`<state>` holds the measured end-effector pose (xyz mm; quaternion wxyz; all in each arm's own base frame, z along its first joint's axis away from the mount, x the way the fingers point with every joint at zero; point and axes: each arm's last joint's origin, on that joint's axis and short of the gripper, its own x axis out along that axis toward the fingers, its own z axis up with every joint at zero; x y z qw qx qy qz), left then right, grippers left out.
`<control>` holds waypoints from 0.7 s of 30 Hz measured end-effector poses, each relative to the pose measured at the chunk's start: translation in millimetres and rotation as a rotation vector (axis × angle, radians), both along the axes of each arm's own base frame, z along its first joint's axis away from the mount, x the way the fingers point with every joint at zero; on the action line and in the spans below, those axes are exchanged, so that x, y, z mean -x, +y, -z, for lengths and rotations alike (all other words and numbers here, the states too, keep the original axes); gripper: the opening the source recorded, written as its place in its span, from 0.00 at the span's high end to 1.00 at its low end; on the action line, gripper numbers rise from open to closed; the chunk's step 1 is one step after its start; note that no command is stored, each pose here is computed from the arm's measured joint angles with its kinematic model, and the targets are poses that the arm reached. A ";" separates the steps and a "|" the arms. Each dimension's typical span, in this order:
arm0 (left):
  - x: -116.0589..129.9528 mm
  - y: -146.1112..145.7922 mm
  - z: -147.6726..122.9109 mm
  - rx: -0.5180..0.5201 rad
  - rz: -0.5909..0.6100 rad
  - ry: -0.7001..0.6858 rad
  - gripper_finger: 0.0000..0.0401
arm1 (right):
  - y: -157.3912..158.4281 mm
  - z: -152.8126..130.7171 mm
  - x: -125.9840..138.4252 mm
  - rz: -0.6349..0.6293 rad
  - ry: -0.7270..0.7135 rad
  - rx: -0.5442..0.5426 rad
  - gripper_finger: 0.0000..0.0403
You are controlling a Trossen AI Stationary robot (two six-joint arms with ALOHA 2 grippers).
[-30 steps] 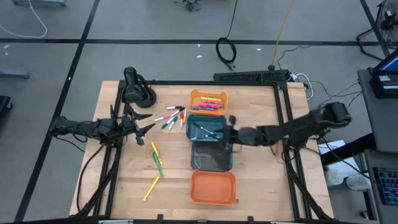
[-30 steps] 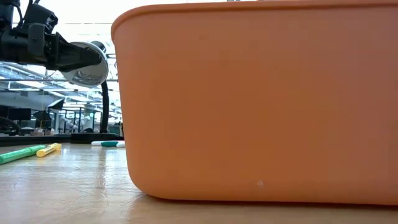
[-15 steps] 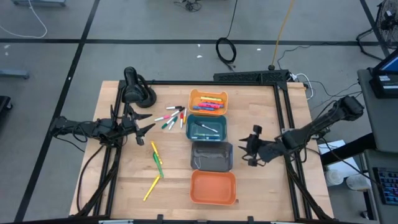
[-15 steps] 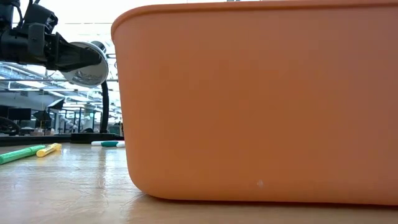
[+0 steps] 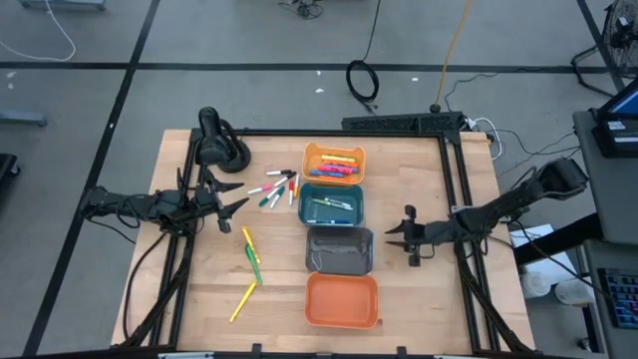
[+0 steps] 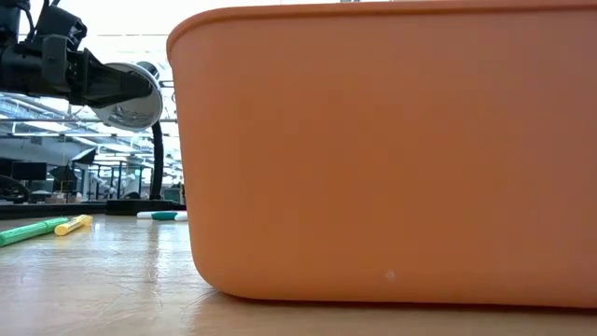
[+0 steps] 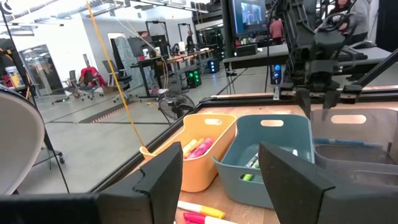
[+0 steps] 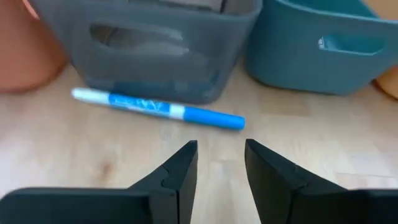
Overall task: Pick & Place Markers
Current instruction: Put the blue thin dry erase marker into the blue bin
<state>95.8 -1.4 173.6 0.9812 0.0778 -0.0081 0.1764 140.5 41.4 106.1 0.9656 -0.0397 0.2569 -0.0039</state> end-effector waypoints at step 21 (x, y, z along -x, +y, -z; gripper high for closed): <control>0.0 0.0 0.0 0.000 0.000 0.000 0.47 | -21.5 1.2 -20.7 0.031 -0.090 -0.155 0.90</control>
